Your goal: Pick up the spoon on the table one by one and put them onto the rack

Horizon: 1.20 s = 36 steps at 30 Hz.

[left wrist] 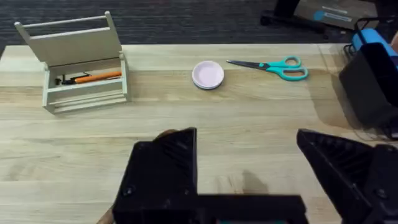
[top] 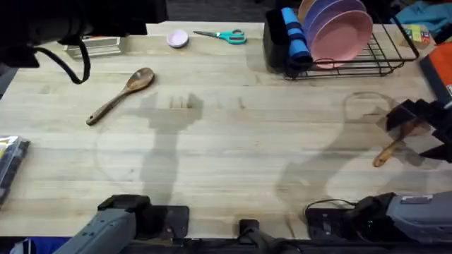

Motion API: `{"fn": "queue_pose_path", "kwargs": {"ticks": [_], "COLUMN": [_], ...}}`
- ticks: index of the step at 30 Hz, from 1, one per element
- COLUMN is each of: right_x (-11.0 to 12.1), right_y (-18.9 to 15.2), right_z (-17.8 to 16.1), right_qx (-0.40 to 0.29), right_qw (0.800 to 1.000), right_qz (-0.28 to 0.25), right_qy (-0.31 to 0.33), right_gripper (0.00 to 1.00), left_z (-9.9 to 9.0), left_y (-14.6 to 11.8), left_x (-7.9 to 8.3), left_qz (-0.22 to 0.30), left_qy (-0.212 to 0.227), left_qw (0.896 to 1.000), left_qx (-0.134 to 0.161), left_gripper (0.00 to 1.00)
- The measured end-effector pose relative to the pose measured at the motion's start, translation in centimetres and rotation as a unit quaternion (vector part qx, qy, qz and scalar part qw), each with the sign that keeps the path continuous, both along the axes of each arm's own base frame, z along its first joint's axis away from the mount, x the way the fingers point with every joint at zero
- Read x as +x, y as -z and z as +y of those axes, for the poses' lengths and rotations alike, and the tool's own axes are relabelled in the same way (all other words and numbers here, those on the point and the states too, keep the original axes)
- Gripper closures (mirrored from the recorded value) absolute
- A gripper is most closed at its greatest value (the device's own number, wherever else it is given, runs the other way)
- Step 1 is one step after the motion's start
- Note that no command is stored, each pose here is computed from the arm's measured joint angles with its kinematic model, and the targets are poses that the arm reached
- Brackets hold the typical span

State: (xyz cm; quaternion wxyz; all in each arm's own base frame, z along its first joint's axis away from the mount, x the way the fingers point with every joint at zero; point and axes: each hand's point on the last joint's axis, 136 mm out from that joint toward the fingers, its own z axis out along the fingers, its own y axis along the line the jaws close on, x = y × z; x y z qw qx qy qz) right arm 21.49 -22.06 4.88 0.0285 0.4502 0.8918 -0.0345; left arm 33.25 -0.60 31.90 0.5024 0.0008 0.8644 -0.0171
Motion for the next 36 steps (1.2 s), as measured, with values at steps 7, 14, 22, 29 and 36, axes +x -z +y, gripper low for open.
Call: {"fn": "queue_pose_path", "kwargs": {"ticks": [7,14,22,29,36], "right_x": [0.31,0.31,0.34,0.54,0.60], "right_y": [1.13,1.13,1.13,1.13,1.20], "right_z": [-0.22,-0.21,-0.24,-0.07,-0.12], "right_qx": [0.006,0.006,0.006,0.011,0.009], "right_qw": [1.000,1.000,1.000,1.000,1.000], "right_qz": [0.003,0.003,0.003,-0.003,-0.005], "right_qy": [0.001,0.002,0.001,0.001,0.001], "right_gripper": [0.006,0.005,0.005,0.005,0.005], "left_z": [0.00,0.00,0.00,-0.01,0.00], "left_y": [0.01,0.01,0.00,0.00,0.00], "left_x": [0.00,0.00,0.00,0.00,0.00], "left_qz": [0.000,0.000,0.000,0.000,0.000], "left_qy": [0.000,0.000,0.000,0.000,0.000], "left_qw": [1.000,1.000,1.000,1.000,1.000], "left_qx": [0.000,0.000,0.000,0.000,0.000], "left_gripper": [0.007,0.007,0.007,0.007,0.008]}}
